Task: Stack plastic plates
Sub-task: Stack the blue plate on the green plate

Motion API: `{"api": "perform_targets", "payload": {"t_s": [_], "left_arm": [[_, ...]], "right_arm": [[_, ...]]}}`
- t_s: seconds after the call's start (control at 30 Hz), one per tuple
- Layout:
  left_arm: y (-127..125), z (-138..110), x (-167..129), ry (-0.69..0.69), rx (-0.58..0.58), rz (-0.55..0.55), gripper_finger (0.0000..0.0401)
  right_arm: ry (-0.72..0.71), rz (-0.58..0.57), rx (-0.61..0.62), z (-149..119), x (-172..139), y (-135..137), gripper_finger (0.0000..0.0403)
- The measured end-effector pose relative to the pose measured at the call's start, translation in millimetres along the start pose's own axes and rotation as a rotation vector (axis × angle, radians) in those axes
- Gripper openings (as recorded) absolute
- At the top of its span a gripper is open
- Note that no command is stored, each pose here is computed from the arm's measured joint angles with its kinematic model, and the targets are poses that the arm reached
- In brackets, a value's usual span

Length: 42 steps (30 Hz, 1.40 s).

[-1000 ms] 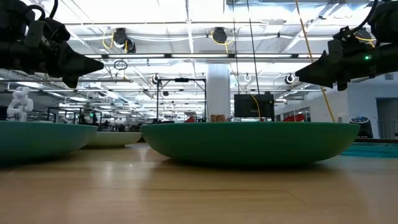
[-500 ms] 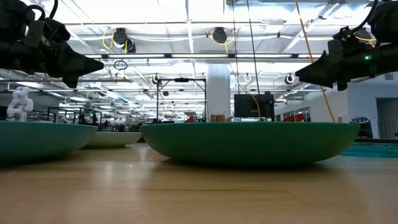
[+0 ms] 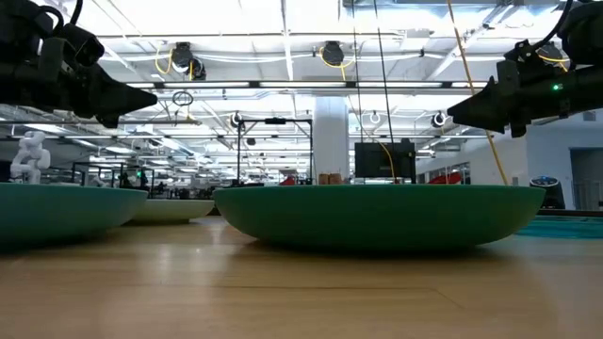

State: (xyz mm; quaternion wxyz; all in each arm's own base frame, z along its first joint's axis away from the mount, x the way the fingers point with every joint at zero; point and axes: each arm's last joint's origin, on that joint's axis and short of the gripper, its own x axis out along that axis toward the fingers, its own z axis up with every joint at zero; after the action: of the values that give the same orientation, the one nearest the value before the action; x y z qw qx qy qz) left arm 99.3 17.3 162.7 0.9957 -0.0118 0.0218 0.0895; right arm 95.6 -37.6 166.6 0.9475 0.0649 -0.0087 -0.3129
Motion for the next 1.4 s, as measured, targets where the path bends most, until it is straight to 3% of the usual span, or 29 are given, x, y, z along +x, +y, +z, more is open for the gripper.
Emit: {"api": "perform_targets", "payload": {"t_s": [0.37, 0.47, 0.63, 0.87, 1.0, 1.1, 1.2, 1.4], "left_arm": [[0, 8, 0, -0.084, -0.014, -0.001, 0.0006], [0, 12, -1, -0.125, -0.116, -0.009, 0.0006], [0, 17, -1, -0.178, -0.443, -0.043, 0.0006], [1, 19, -2, -0.211, -0.459, -0.007, 0.0006], [1, 19, -2, -0.211, -0.613, -0.024, 0.0006], [1, 19, -2, -0.211, -0.601, -0.022, 0.0006], [1, 19, -2, -0.211, -0.528, -0.014, 0.0006], [1, 20, -2, -0.213, -0.506, -0.012, 0.0006]], "right_arm": [[-0.001, 0.000, 0.003, 0, 0, 0, 0.0183], [0.000, 0.000, 0.047, 0, 0, 0, 0.0183], [-0.007, 0.002, 0.151, 1, 0, 0, 0.0183], [-0.007, 0.002, 0.135, 1, 0, 0, 0.0183], [-0.007, 0.001, 0.134, 1, 0, 0, 0.0183], [-0.007, 0.001, 0.138, 1, 0, 0, 0.0183], [-0.004, 0.013, 0.237, 1, 0, 0, 0.0183], [0.045, 0.186, 0.331, 2, -1, 6, 0.0183]]}}
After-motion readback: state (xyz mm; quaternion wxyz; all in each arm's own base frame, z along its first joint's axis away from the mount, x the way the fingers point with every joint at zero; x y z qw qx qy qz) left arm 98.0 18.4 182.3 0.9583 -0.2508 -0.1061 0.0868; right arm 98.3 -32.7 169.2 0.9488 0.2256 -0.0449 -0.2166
